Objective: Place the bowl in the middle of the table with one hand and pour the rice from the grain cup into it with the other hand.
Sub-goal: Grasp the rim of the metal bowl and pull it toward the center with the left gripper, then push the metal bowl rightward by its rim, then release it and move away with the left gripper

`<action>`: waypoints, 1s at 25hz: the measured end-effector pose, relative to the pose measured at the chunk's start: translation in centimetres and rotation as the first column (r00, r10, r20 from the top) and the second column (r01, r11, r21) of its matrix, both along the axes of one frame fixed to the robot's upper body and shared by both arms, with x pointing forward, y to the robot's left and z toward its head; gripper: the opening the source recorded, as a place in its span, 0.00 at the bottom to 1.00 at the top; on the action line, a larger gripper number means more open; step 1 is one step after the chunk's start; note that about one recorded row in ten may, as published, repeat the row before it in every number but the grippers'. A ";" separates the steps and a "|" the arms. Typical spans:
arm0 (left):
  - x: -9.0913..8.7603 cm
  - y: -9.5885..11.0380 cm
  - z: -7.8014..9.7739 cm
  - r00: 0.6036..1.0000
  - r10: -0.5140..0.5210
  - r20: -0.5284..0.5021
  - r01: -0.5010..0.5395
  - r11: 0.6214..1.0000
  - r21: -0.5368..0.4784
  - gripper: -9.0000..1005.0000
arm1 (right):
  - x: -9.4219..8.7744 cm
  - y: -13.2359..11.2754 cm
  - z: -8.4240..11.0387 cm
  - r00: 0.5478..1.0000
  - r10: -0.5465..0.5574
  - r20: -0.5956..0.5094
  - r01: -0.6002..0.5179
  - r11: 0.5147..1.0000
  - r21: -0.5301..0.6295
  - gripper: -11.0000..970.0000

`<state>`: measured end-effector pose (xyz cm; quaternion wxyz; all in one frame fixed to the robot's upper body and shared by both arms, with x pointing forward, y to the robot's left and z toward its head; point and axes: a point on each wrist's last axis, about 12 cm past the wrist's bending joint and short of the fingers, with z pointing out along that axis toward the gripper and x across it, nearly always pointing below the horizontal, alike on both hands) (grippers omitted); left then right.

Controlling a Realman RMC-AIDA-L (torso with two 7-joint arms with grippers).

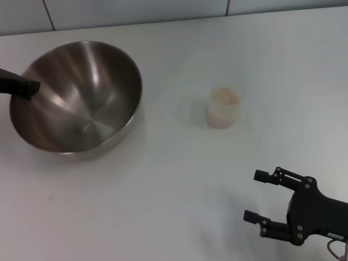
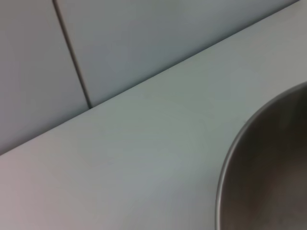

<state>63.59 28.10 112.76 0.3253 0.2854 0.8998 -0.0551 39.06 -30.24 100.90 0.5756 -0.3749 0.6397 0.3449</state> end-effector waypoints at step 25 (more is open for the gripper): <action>1.3 -4.3 4.4 0.971 -0.231 -0.065 0.213 0.953 -0.216 0.05 | 0.8 0.5 0.2 0.999 0.032 -0.010 -0.032 0.999 0.002 0.74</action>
